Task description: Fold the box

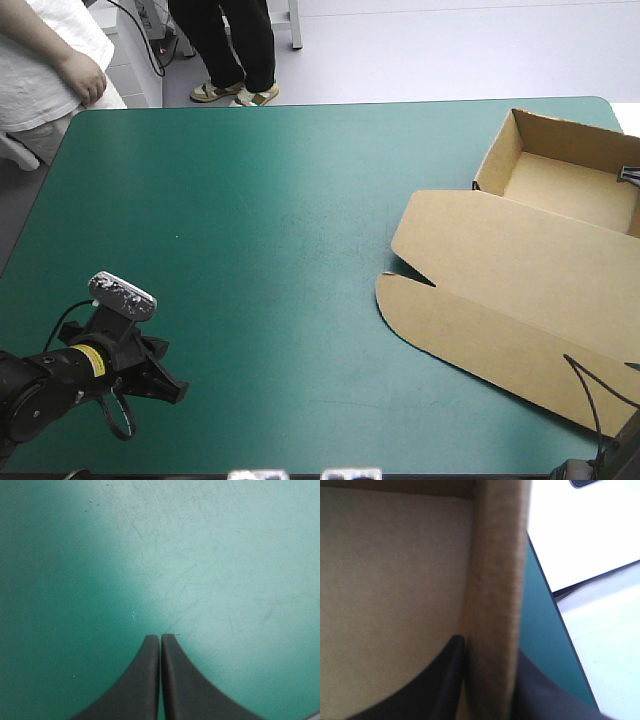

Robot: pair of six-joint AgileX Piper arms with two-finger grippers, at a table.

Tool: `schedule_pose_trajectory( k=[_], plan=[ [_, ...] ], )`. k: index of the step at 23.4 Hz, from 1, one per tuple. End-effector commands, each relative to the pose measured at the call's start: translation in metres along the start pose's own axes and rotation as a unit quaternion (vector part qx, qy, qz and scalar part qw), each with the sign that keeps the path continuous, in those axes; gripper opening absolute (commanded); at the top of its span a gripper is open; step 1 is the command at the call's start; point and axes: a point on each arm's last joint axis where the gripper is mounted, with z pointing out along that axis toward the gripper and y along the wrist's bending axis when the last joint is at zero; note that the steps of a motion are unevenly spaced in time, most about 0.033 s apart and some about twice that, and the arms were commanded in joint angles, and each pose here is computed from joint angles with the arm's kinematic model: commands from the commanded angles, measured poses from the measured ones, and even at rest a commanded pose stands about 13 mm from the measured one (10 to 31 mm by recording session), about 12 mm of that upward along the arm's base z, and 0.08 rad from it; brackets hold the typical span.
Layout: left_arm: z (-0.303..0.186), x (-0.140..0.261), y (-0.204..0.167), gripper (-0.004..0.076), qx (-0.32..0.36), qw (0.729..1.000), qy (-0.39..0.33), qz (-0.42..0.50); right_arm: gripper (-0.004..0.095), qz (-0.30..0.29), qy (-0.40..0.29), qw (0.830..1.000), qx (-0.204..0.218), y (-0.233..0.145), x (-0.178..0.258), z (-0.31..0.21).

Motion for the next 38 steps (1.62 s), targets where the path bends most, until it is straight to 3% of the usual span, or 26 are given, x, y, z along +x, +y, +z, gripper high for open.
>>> schedule_pose_trajectory(
  k=[1,4,9,14,15,20,21,22,23,24,26,28,31,33,38],
  plan=[
    [-0.006,-0.009,0.0,-0.0008,0.001,0.999,-0.037,-0.005,0.0693,-0.006,-0.065,0.998,0.016,-0.007,-0.011,-0.036],
    [-0.006,-0.009,0.0,-0.0008,0.001,0.999,-0.037,-0.005,0.0854,-0.001,-0.068,0.998,0.017,-0.007,-0.012,-0.037],
    [-0.006,-0.009,0.0,-0.0008,0.001,0.999,-0.037,-0.005,0.0856,0.009,-0.064,0.998,0.014,-0.007,-0.01,-0.042],
    [-0.006,-0.009,0.0,-0.0008,0.001,0.999,-0.037,-0.005,0.0787,0.013,-0.078,0.997,0.011,-0.005,-0.008,-0.064],
    [-0.006,-0.009,0.0,-0.0008,0.001,0.999,-0.038,-0.004,0.0762,0.015,-0.085,0.996,0.008,-0.004,-0.008,-0.07],
    [-0.006,-0.01,0.0,-0.0008,0.001,0.999,-0.046,-0.004,0.0452,0.026,-0.109,0.994,-0.021,0.003,-0.001,-0.109],
    [-0.006,-0.011,0.0,-0.0008,0.0,0.999,-0.048,-0.004,0.0289,0.024,-0.114,0.993,-0.03,0.006,0.002,-0.123],
    [-0.006,-0.011,0.0,-0.0008,-0.001,0.999,-0.049,-0.003,0.0221,0.022,-0.116,0.992,-0.036,0.007,0.004,-0.128],
    [-0.006,-0.011,0.001,-0.0008,-0.005,0.999,-0.05,-0.001,0.005,0.017,-0.124,0.991,-0.054,0.011,0.007,-0.141],
    [-0.006,-0.011,0.001,-0.0008,-0.006,0.999,-0.05,0.0,-0.0024,0.012,-0.127,0.989,-0.069,0.015,0.008,-0.145],
    [-0.006,-0.011,0.002,-0.0008,-0.013,0.999,-0.051,0.003,-0.001,-0.021,-0.137,0.978,-0.154,0.032,0.015,-0.165],
    [-0.006,-0.013,0.004,-0.0008,-0.021,0.998,-0.059,0.008,-0.001,-0.044,-0.158,0.965,-0.206,0.046,0.02,-0.185],
    [-0.007,-0.016,0.004,-0.0008,-0.022,0.997,-0.077,0.009,-0.0008,-0.082,-0.182,0.957,-0.208,0.066,0.03,-0.214],
    [-0.007,-0.017,0.004,-0.0008,-0.022,0.996,-0.083,0.009,-0.0008,-0.139,-0.197,0.943,-0.231,0.101,0.047,-0.239],
    [-0.005,-0.017,0.004,-0.0008,-0.023,0.996,-0.084,0.01,-0.0008,-0.215,-0.218,0.921,-0.241,0.14,0.09,-0.264]
  ],
)
